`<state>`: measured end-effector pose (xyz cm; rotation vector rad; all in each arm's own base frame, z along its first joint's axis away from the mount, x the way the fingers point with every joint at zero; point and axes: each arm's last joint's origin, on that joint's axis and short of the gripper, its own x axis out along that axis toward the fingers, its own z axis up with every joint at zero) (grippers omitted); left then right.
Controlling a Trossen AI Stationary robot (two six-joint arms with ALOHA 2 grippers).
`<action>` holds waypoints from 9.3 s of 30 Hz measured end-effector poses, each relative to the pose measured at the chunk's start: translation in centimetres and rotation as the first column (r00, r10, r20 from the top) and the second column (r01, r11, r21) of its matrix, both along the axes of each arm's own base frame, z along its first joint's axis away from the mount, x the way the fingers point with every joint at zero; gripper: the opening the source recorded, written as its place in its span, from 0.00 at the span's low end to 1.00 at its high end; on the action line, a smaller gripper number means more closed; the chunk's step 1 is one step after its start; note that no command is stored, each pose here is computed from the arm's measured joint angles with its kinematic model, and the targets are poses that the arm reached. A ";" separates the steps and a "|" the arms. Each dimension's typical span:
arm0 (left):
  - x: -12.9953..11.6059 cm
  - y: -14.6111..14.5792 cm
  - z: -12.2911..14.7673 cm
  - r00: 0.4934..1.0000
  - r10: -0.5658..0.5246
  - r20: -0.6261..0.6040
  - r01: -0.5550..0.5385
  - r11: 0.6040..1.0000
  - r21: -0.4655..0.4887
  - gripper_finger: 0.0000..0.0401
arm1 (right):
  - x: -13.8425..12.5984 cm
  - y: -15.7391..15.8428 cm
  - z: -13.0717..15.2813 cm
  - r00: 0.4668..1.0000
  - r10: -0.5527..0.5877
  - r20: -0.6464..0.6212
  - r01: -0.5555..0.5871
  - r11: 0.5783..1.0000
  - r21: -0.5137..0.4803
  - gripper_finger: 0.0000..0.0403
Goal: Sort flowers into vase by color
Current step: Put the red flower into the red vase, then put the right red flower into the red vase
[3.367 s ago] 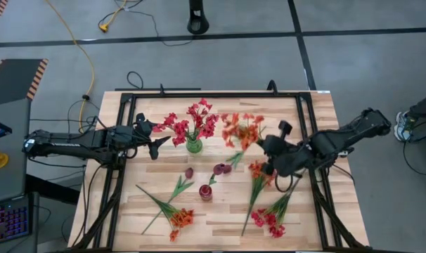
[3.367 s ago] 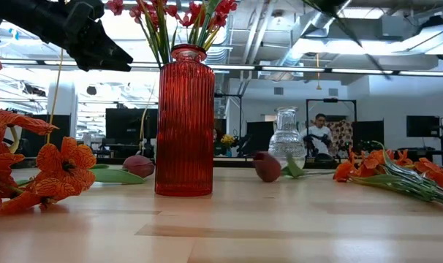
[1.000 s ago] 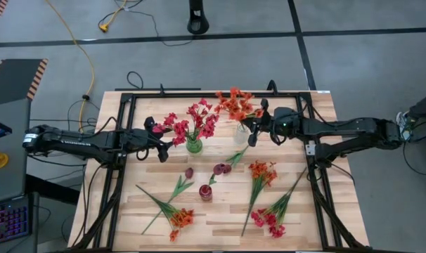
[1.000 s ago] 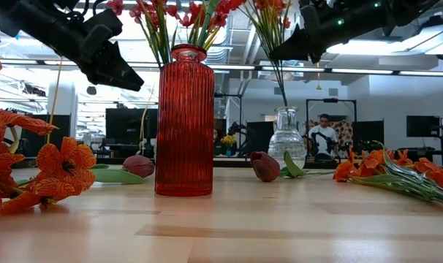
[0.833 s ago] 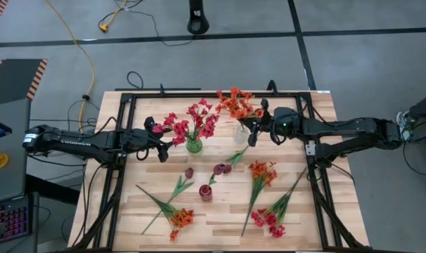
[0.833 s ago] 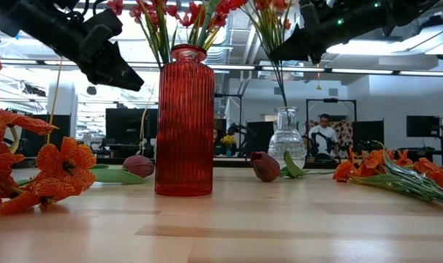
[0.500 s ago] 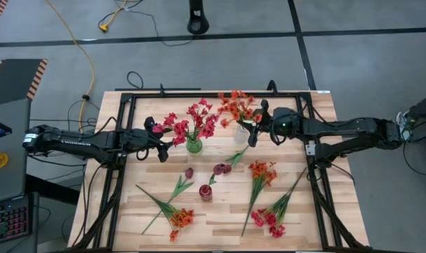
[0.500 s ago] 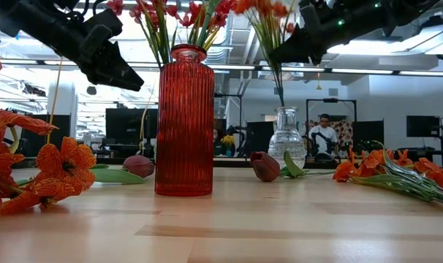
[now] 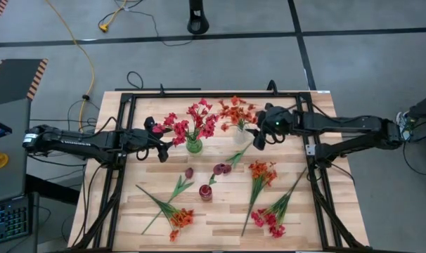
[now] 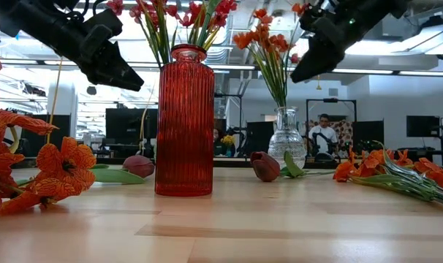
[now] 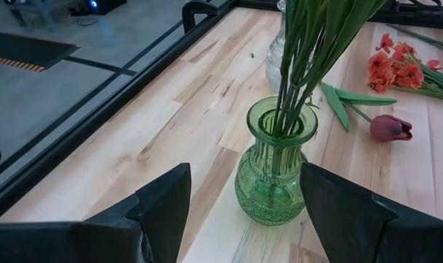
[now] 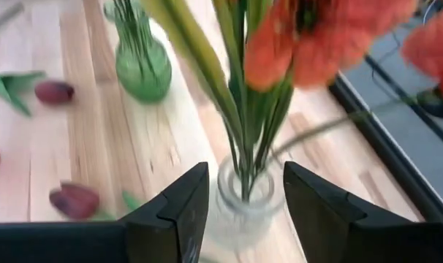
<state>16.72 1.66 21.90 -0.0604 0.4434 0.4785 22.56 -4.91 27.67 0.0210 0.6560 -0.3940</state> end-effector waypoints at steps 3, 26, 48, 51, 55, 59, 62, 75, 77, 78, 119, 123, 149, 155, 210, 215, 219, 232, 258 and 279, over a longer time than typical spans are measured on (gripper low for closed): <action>0.0 0.0 0.0 1.000 0.000 0.000 0.000 1.000 0.000 0.61 | -0.4 0.1 0.1 0.998 0.000 -0.064 0.001 1.000 0.012 0.51; 0.0 0.0 0.0 1.000 0.002 0.002 -0.002 1.000 -0.004 0.61 | -3.1 0.8 -3.7 0.921 -0.092 -0.380 0.172 0.968 0.185 0.51; 0.0 0.0 0.0 1.000 0.005 0.006 -0.005 1.000 -0.005 0.61 | 1.6 7.0 -6.7 0.964 0.264 -0.040 -0.254 0.954 0.158 0.43; 0.0 0.0 0.1 1.000 0.004 0.010 -0.004 1.000 -0.005 0.61 | 3.0 7.7 -7.9 0.937 0.345 -0.053 -0.339 0.936 0.090 0.42; 0.1 0.0 0.2 1.000 0.000 0.022 0.000 1.000 -0.007 0.61 | 4.5 8.0 -9.2 0.920 0.374 -0.115 -0.368 0.927 0.068 0.42; 0.1 0.0 0.2 1.000 0.000 0.026 0.000 1.000 -0.007 0.61 | 5.6 7.5 -9.8 0.906 0.362 -0.220 -0.354 0.932 0.074 0.42; 0.1 0.0 0.2 1.000 0.000 0.026 0.000 1.000 -0.007 0.61 | 6.1 7.0 -10.3 0.871 0.364 -0.330 -0.359 0.930 0.079 0.42; 0.1 0.0 0.2 1.000 -0.002 0.026 0.002 1.000 -0.008 0.61 | 8.1 5.1 -11.8 0.783 0.331 -0.527 -0.342 0.936 0.080 0.42; 0.1 0.0 0.2 1.000 -0.002 0.026 0.002 1.000 -0.008 0.61 | 8.2 4.9 -11.9 0.764 0.315 -0.564 -0.332 0.940 0.075 0.42; 0.1 0.0 0.2 1.000 -0.002 0.026 0.002 1.000 -0.008 0.61 | 8.2 4.9 -11.9 0.761 0.309 -0.571 -0.328 0.942 0.073 0.42; 0.1 0.0 0.2 1.000 -0.001 0.025 0.001 1.000 -0.007 0.61 | 8.1 3.8 -13.5 0.703 0.337 -0.626 -0.317 0.937 0.148 0.10; 0.1 0.0 0.2 1.000 -0.001 0.025 0.001 1.000 -0.007 0.61 | 8.0 3.8 -13.5 0.699 0.343 -0.628 -0.319 0.935 0.157 0.05; 0.1 0.0 0.2 1.000 -0.001 0.025 0.001 1.000 -0.007 0.61 | 7.9 3.9 -13.6 0.722 0.296 -0.625 -0.241 0.955 0.174 0.29; 0.1 0.0 0.2 1.000 -0.001 0.025 0.001 1.000 -0.007 0.61 | 8.1 3.9 -12.9 0.702 0.301 -0.645 -0.237 0.953 0.187 0.40; 0.1 0.0 0.1 1.000 -0.012 0.018 0.013 1.000 -0.014 0.61 | 9.4 2.5 -13.2 0.609 0.433 -0.664 -0.337 0.900 0.278 0.09; 0.1 0.0 0.1 1.000 -0.013 0.018 0.014 1.000 -0.014 0.61 | 9.4 2.5 -13.0 0.625 0.417 -0.660 -0.309 0.909 0.281 0.04; 0.1 -0.1 0.1 1.000 -0.015 0.018 0.016 1.000 -0.015 0.61 | 9.5 2.5 -12.7 0.620 0.412 -0.667 -0.294 0.911 0.290 0.04; 0.1 0.0 0.1 1.000 -0.015 0.018 0.015 1.000 -0.013 0.61 | 9.1 2.6 -7.8 0.643 0.398 -0.655 -0.278 0.917 0.285 0.04; 0.1 0.0 0.2 1.000 -0.012 0.029 0.013 1.000 -0.023 0.61 | 1.7 9.8 6.4 0.997 0.074 -0.027 -0.075 0.997 -0.018 0.04; 0.1 -0.1 0.2 0.999 -0.013 0.030 0.014 1.000 -0.025 0.61 | 3.9 22.5 5.6 0.903 0.003 0.429 0.069 0.986 -0.154 0.04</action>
